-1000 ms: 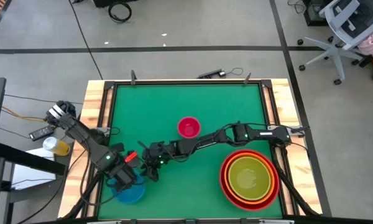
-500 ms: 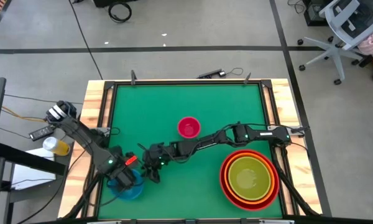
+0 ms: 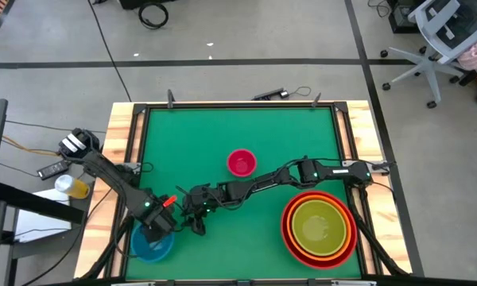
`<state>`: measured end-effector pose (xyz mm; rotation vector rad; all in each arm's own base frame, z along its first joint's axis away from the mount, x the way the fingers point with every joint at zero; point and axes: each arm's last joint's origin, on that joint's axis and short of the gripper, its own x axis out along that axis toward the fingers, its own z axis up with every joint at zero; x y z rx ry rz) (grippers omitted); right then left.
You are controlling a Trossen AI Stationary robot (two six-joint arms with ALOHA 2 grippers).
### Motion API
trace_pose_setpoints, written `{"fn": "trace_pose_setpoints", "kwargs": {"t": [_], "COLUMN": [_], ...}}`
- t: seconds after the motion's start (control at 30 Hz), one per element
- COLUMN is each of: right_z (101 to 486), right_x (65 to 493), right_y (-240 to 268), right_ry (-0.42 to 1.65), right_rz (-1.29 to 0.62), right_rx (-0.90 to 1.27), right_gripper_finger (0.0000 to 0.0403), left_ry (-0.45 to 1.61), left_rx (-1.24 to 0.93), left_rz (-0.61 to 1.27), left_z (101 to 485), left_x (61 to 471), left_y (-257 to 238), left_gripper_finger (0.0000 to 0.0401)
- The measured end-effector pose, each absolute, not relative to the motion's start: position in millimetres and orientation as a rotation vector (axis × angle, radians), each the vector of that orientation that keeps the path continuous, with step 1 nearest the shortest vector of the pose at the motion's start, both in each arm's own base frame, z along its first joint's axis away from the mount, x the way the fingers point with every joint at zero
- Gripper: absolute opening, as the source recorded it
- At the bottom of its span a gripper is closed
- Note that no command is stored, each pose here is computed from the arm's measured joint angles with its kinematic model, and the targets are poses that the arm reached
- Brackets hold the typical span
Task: Nest bowls inside each other
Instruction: Stack the blue bowl on top of the green bowl
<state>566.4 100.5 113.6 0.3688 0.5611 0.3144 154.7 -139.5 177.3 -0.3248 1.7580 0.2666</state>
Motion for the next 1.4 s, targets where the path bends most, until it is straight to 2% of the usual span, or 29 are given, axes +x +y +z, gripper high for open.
{"fn": "trace_pose_setpoints", "kwargs": {"t": [0.1, 0.17, 0.3, 0.43, 0.63, 0.83, 0.97, 1.07, 1.23, 1.27, 1.4], "right_z": [114, 116, 134, 179, 212, 208, 206, 205, 209, 216, 254], "right_x": [566, 566, 560, 547, 535, 531, 528, 526, 517, 513, 482], "right_y": [101, 98, 77, 61, 76, 86, 83, 84, 81, 78, 72], "right_ry": [0.567, 0.577, 0.663, 0.686, 0.628, 0.655, 0.664, 0.705, 0.799, 0.818, 0.932], "right_rz": [0.304, 0.289, 0.187, 0.02, -0.138, -0.193, -0.317, -0.277, -0.219, -0.224, -0.27], "right_rx": [0.406, 0.442, 0.45, 0.355, 0.228, 0.178, 0.087, 0.053, 0.049, 0.036, -0.033], "right_gripper_finger": [0.0201, 0.0201, 0.0201, 0.0201, 0.0201, 0.0201, 0.02, 0.0171, 0.0032, 0.0022, 0.0027], "left_ry": [1.729, 1.718, 1.632, 1.524, 1.368, 1.266, 1.236, 1.205, 1.158, 1.145, 1.04], "left_rx": [-0.323, -0.356, -0.314, -0.276, -0.175, -0.17, -0.164, -0.16, -0.209, -0.197, -0.165], "left_rz": [0.289, 0.312, 0.42, 0.545, 0.739, 0.747, 0.72, 0.7, 0.638, 0.629, 0.569], "left_z": [180, 184, 191, 204, 225, 241, 250, 258, 270, 271, 285], "left_x": [158, 162, 169, 175, 177, 184, 188, 191, 199, 201, 208], "left_y": [-137, -135, -129, -123, -115, -117, -119, -121, -126, -126, -131], "left_gripper_finger": [0.0048, 0.0021, 0.0032, 0.0031, 0.0017, 0.0016, 0.0016, 0.0015, 0.0031, 0.0041, 0.0104]}}
